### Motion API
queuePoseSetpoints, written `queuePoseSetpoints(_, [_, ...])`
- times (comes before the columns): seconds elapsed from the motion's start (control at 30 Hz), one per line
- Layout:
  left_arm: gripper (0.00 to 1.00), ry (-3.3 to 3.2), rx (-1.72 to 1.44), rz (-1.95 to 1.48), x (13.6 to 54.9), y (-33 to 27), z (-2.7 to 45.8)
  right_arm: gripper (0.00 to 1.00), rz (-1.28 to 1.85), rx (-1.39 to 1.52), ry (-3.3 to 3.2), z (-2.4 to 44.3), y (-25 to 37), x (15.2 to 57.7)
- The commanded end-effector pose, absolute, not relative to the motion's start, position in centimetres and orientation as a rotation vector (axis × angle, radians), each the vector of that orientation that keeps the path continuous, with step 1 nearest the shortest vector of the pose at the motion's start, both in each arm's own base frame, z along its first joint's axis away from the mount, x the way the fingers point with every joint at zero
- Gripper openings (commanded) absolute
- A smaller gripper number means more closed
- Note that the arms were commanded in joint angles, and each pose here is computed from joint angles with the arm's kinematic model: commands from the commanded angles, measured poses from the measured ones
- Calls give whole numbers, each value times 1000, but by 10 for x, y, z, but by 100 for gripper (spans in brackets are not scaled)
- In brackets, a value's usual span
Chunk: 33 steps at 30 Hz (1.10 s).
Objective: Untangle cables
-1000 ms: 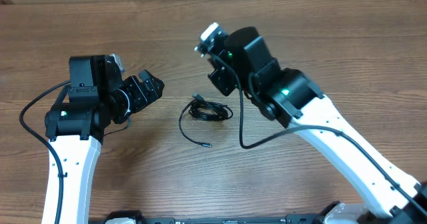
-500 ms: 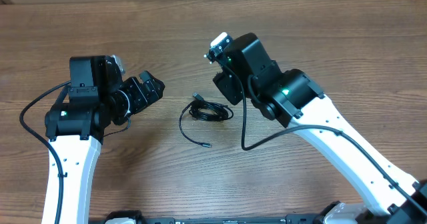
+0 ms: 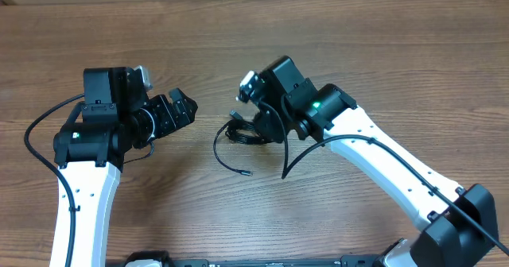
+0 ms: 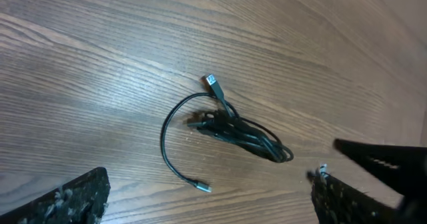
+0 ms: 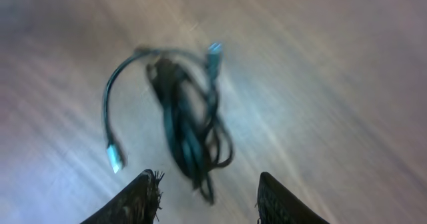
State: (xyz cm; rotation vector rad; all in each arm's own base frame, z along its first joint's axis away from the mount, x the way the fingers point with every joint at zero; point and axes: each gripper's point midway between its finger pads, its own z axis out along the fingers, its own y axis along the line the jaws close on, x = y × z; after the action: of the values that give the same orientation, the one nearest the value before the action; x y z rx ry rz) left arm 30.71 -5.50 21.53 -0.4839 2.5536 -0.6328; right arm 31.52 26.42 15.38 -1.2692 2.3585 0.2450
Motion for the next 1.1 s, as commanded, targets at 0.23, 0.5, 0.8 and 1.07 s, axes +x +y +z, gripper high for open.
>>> queuePoseSetpoints(0.23, [97,2545,-292,-602,309,-56,221,47,788,-1551,2178,161,246,284])
queuePoseSetpoints(0.5, [98,2517,-138,-725,307,-75,230,47,842,-1544,2154,149,231,290])
queuePoseSetpoints(0.8, [98,2517,-136,-730,307,-75,231,46,857,-1554,2087,113,236,291])
queuePoseSetpoints(1.07, [99,2513,-129,-751,306,-78,232,46,832,-1549,2043,106,239,297])
